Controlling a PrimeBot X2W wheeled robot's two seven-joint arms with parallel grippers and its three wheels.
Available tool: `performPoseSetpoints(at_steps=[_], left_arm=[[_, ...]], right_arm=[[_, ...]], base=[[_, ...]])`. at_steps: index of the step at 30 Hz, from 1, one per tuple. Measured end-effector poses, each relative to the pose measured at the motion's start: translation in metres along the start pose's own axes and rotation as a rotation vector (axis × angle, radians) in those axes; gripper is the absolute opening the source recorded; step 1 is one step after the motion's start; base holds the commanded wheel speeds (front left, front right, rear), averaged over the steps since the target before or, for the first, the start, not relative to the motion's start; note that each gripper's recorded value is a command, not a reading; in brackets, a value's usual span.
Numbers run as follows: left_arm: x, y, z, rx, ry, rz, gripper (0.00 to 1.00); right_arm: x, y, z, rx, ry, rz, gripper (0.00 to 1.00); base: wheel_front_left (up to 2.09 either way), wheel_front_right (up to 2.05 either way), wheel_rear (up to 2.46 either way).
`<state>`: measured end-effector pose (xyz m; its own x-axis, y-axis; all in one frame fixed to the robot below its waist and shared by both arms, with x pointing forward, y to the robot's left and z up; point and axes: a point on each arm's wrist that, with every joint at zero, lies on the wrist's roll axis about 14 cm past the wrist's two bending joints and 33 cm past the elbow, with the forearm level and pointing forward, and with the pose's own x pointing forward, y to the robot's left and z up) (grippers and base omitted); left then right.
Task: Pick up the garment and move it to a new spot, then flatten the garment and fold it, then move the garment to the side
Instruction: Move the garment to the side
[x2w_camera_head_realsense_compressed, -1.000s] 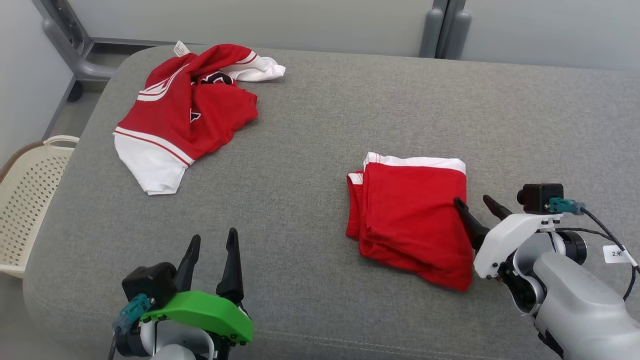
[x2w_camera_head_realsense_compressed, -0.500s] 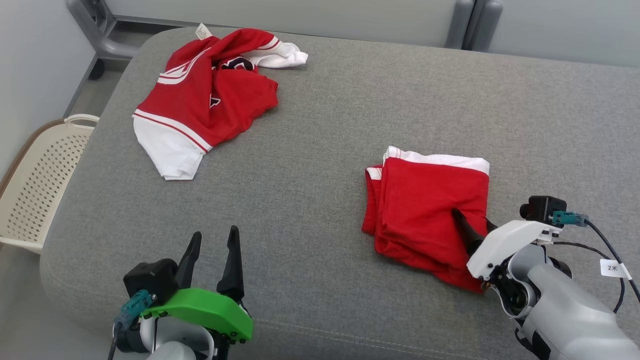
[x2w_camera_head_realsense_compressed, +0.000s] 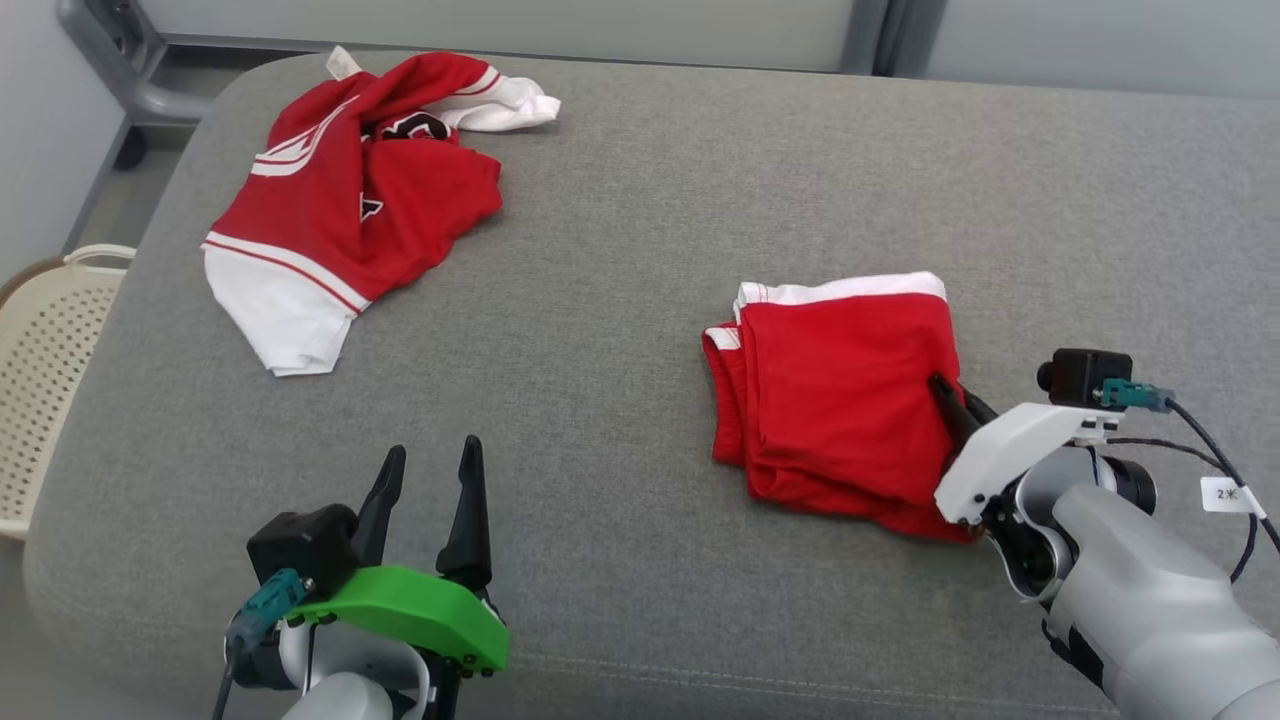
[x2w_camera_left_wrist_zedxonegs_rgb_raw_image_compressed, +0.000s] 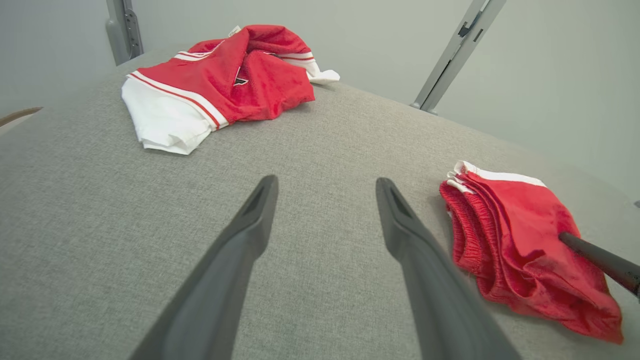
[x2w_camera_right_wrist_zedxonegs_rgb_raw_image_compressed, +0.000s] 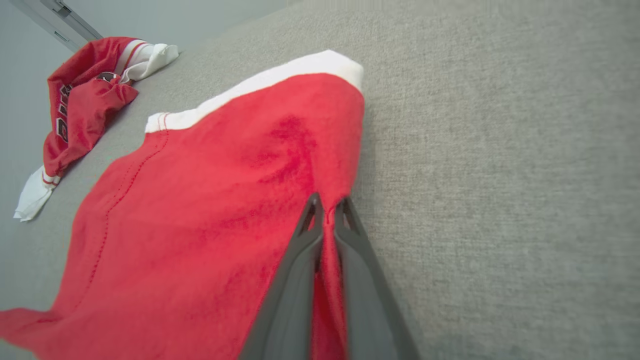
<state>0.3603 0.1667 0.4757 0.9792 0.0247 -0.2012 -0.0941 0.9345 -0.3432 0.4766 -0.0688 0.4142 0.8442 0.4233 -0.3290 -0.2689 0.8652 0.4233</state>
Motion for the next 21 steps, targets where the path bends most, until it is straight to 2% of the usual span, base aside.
performPoseSetpoints(at_steps=[8,16,17,21], left_arm=[[0.023,-0.041,-0.01,0.011,0.036,-0.125,1.0],[0.039,-0.085,-0.027,0.028,0.088,-0.257,1.0],[0.042,-0.098,-0.031,0.033,0.104,-0.295,1.0],[0.049,-0.116,-0.036,0.05,0.116,-0.352,1.0]], right_arm=[[-0.018,-0.029,0.034,-0.029,-0.091,-0.058,0.0],[-0.054,-0.079,0.059,-0.061,-0.156,-0.179,0.0],[-0.065,-0.093,0.066,-0.075,-0.169,-0.217,0.0],[-0.081,-0.109,0.077,-0.094,-0.188,-0.262,0.0]], base=[[0.0,0.0,0.0],[0.0,0.0,0.0],[0.0,0.0,0.0],[0.0,0.0,0.0]])
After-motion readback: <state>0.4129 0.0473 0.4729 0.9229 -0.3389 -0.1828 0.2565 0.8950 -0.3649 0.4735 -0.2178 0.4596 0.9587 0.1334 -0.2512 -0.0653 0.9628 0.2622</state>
